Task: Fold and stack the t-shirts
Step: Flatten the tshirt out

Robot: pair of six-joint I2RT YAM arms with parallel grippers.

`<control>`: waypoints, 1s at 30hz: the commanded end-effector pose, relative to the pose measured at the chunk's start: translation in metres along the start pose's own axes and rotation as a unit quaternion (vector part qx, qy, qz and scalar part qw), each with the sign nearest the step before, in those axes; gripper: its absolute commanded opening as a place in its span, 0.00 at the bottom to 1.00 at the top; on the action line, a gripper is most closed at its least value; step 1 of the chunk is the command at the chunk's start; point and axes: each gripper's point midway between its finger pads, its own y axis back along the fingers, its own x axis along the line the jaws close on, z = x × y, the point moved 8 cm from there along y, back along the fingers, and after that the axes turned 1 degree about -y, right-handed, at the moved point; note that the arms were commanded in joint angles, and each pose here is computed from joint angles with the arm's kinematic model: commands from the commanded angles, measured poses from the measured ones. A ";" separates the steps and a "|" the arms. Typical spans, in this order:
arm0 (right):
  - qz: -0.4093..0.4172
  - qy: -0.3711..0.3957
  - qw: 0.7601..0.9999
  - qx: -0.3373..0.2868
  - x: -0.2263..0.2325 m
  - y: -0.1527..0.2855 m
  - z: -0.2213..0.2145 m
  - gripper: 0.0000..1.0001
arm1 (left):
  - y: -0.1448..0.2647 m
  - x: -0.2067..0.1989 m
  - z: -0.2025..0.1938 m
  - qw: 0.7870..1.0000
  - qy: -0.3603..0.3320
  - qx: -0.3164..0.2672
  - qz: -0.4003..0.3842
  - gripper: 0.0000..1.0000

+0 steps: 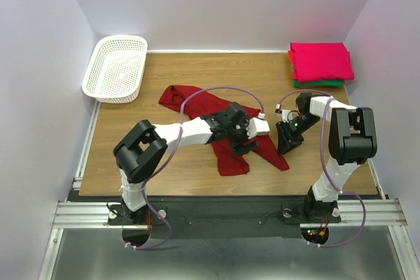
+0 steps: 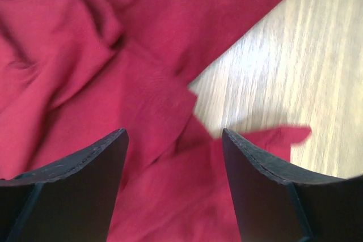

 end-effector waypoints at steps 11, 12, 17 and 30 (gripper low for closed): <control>-0.038 -0.002 0.999 -0.006 -0.008 0.007 0.005 0.01 | -0.025 0.006 0.023 0.996 0.008 0.014 0.088 0.12; -0.048 -0.006 0.999 -0.015 -0.013 0.012 0.007 0.01 | -0.019 0.005 0.026 0.996 0.009 0.011 0.083 0.09; -0.105 -0.013 0.993 -0.056 -0.025 0.035 0.020 0.01 | 0.040 0.004 0.056 0.997 0.013 -0.027 0.065 0.00; -0.170 -0.002 0.981 -0.099 -0.035 0.066 0.038 0.01 | 0.122 0.073 0.041 0.997 0.057 -0.028 0.054 0.00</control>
